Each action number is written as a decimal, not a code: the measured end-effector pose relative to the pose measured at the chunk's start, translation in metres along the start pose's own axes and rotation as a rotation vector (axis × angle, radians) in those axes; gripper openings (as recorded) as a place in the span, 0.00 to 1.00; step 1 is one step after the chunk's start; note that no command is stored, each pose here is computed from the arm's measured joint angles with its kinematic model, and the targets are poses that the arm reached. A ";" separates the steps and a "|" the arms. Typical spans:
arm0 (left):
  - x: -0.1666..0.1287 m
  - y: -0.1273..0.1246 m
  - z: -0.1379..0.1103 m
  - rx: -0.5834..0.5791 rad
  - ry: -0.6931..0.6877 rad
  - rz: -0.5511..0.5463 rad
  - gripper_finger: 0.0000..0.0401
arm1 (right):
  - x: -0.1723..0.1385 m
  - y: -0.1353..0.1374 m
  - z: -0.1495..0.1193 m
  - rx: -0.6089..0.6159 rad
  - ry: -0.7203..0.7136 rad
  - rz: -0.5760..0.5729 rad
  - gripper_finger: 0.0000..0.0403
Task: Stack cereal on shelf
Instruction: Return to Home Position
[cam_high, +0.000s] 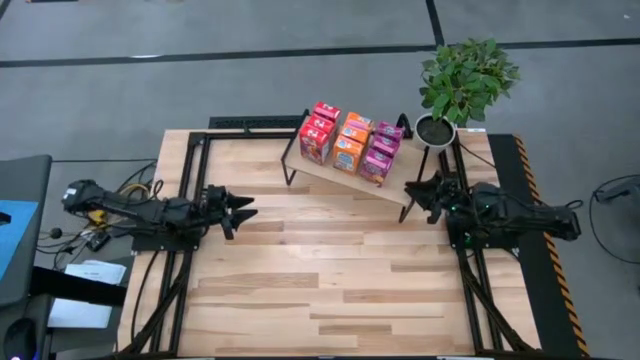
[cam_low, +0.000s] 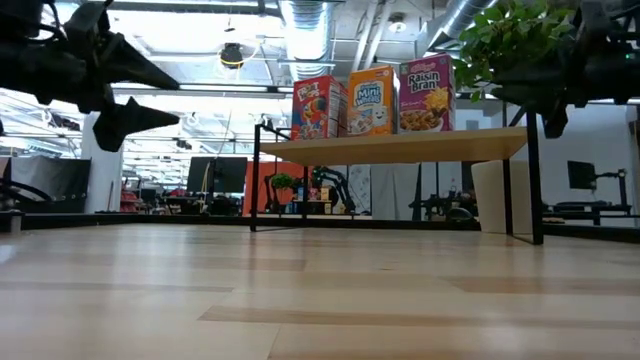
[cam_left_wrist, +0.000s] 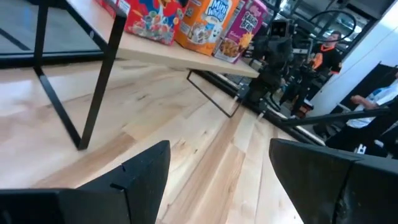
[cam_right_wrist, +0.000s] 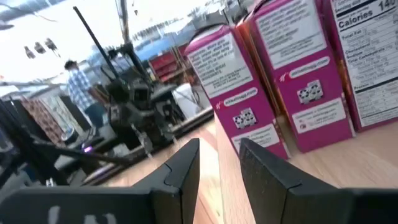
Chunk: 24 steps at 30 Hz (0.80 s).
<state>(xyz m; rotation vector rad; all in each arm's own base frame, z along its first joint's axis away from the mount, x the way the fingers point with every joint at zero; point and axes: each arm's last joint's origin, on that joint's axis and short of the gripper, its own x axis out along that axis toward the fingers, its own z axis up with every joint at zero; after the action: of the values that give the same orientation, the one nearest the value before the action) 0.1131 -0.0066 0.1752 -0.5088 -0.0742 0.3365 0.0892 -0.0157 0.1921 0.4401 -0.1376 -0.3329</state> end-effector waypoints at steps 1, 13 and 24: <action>-0.001 0.000 -0.003 0.000 0.002 0.005 0.66 | 0.001 -0.001 -0.003 0.008 -0.011 0.005 0.35; -0.059 -0.024 0.106 0.161 0.004 -0.026 0.66 | -0.005 0.009 0.024 -0.119 -0.116 0.043 0.36; -0.045 -0.007 0.051 0.141 0.132 -0.019 0.66 | -0.005 0.012 0.001 -0.073 0.123 0.204 0.38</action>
<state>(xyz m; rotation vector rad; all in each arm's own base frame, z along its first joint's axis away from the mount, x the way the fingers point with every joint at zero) 0.0650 -0.0032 0.2235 -0.3894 0.0719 0.2863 0.0876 -0.0042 0.1981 0.3695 -0.0489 -0.1100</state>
